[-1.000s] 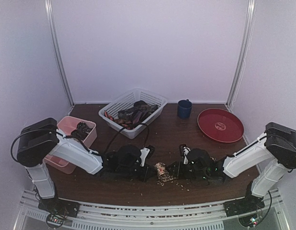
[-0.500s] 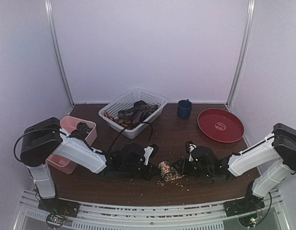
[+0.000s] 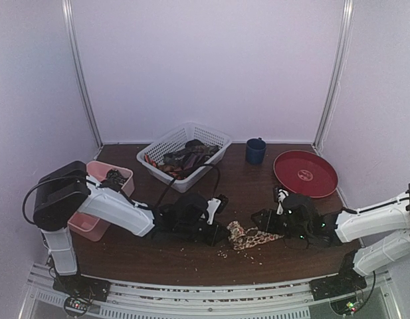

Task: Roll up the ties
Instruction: Fold the tie at the center of the board.

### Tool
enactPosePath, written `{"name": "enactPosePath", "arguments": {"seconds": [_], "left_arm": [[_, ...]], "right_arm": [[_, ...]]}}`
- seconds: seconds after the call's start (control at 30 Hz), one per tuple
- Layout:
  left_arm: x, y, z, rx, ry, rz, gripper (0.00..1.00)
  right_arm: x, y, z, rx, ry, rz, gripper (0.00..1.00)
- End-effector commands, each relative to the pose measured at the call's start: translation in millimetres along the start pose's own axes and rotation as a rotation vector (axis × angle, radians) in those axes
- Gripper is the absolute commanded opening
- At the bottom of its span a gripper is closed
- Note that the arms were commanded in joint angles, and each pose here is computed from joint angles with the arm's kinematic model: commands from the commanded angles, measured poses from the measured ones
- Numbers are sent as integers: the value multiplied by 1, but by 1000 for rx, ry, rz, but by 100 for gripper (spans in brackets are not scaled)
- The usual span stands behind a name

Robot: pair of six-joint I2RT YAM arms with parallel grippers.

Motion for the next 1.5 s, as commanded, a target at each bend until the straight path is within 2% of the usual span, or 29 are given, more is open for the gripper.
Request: {"name": "enactPosePath", "arguments": {"seconds": [0.0,0.23,0.43,0.7,1.13,1.2,1.27,1.37,1.47], "left_arm": [[-8,13,-3,8,32,48,3],[-21,28,-15,4,59,83,3],[-24,30,-23,-8,77,70,4],[-25,43,-23,4,77,98,4],[-37,47,-38,-36,85,156,6],[-38,45,-41,-44,92,149,9],[-36,41,-42,-43,117,117,16],[-36,28,-46,-59,208,70,30],[-35,25,-45,-40,323,61,49]], "right_arm": [[8,-7,-3,36,-44,-63,47],[10,2,-2,99,-66,-84,58],[14,0,-5,116,-89,-88,54],[8,-9,-11,95,-118,-12,58],[-3,1,-1,175,-150,22,46],[-9,2,0,179,-133,21,42],[-15,2,3,178,-114,23,39],[-26,2,6,177,-83,23,38],[-35,4,9,188,-35,-14,37]]}}
Point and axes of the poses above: each gripper's point midway between its finger pads, its own y axis out along the fingers, its own x axis along the line the jaws close on, z = x × y, the point moved 8 cm from there along -y, back along the fingers, and after that the axes turned 1 degree about y, right-handed, at the moved point
